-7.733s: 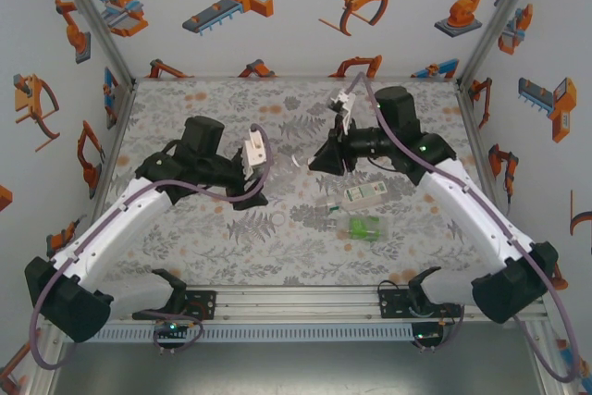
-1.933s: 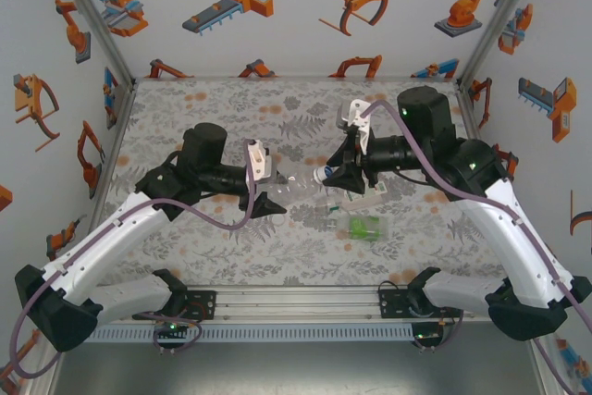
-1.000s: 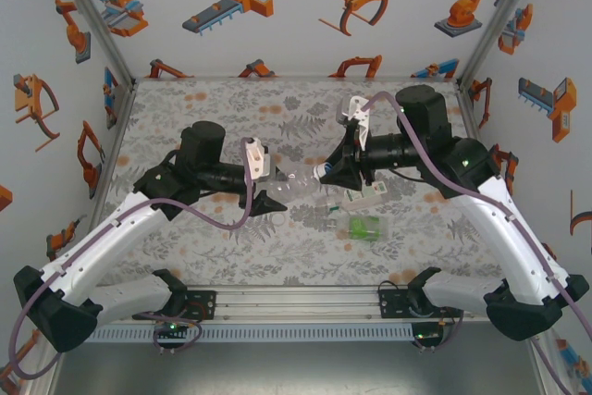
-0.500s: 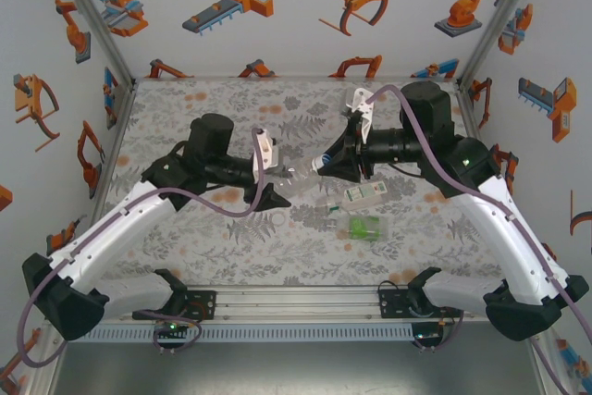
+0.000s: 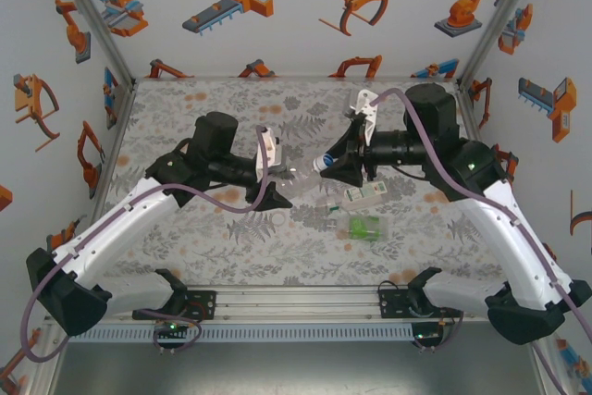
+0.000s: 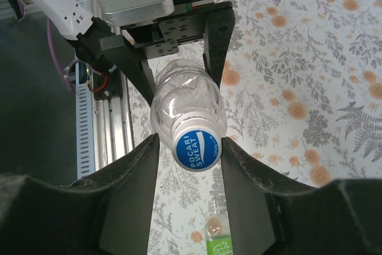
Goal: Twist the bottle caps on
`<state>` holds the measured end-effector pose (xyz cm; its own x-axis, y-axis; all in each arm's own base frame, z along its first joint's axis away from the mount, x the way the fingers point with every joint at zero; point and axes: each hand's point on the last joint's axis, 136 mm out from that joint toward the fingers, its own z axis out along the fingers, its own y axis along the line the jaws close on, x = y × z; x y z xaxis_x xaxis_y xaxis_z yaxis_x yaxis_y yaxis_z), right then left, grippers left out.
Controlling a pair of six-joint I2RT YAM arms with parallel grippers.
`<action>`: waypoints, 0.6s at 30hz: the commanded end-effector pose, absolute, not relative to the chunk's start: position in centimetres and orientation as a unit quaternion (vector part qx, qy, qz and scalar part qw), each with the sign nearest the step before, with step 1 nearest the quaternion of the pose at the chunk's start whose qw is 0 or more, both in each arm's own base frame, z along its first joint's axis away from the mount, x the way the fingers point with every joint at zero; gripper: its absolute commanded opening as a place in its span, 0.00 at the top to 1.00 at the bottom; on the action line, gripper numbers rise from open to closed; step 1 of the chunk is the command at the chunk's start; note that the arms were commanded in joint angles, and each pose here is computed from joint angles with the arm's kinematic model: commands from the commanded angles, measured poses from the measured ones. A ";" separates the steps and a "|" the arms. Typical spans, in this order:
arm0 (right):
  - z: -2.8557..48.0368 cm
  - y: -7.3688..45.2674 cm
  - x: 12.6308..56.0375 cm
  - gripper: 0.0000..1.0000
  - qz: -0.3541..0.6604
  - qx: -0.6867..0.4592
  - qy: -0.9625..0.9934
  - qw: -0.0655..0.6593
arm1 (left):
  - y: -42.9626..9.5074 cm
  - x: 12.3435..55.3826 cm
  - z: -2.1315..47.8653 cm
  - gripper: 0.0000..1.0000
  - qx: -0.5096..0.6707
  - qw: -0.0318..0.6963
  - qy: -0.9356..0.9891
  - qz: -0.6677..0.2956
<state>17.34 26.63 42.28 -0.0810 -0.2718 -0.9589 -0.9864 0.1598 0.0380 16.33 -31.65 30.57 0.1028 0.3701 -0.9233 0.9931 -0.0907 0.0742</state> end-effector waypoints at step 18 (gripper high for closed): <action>42.3 26.1 19.1 1.00 0.392 -0.439 0.674 0.447 | -31.7 17.0 31.9 1.00 0.618 0.419 0.543 -0.384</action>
